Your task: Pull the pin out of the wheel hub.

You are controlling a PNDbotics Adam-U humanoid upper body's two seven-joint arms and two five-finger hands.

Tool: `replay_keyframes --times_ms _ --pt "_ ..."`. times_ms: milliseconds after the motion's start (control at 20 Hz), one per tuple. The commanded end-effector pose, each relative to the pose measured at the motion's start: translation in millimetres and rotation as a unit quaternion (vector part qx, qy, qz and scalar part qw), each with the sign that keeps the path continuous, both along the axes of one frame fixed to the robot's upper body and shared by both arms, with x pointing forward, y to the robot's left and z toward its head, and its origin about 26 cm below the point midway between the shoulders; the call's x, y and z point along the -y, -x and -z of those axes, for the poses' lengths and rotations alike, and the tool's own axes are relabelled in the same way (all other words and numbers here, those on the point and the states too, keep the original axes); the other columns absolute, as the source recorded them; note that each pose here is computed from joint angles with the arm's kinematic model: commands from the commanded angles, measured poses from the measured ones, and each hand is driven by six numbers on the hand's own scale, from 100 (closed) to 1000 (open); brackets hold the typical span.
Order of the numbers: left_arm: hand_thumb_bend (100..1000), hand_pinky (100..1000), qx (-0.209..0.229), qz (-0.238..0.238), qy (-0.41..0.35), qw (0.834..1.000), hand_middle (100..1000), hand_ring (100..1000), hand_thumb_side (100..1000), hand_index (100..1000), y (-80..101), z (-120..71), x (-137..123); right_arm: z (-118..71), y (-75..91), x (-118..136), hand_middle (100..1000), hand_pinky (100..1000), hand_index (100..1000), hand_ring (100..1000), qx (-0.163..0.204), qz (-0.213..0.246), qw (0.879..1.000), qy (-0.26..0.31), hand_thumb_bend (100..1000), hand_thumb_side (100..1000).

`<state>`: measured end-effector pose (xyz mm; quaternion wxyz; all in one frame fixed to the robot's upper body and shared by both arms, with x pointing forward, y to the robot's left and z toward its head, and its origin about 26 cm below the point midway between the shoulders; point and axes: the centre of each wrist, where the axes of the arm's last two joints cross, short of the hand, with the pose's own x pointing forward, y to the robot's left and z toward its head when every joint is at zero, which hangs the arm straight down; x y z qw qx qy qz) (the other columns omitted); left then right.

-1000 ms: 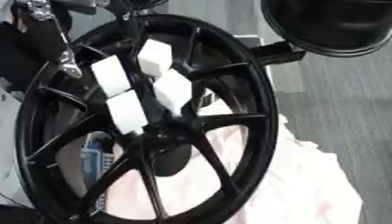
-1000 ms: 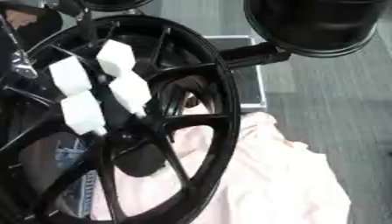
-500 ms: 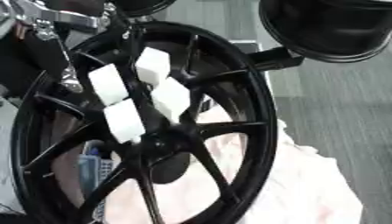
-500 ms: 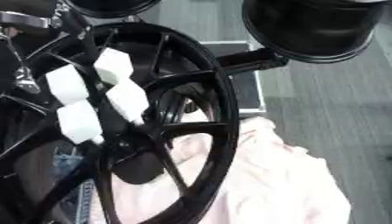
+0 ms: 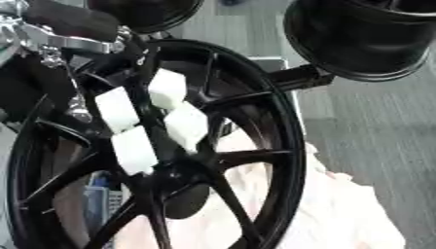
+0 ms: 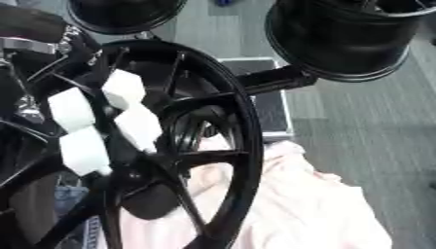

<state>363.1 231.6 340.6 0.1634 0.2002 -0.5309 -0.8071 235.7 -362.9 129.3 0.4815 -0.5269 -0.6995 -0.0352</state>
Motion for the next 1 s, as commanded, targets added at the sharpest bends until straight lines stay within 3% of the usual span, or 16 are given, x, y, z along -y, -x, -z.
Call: replay_keyframes --times_ms 50,500,1000 --pt "698 797 0.009 0.028 -0.046 0.999 627 687 100 747 7.9 -15.0 -3.6 -7.2 0.7 2.8 658 667 682 699 0.011 0.003 1.000 0.006 100 470" --pt "693 776 -0.008 0.029 -0.047 0.998 557 630 100 700 4.7 -10.1 -1.7 -7.2 0.4 2.4 658 666 682 699 0.014 0.005 1.000 0.002 100 470" --pt "692 744 -0.005 0.016 -0.062 0.998 519 585 100 720 1.5 -6.0 -4.1 -6.4 0.5 2.0 658 665 681 699 0.015 0.005 1.000 0.000 100 470"
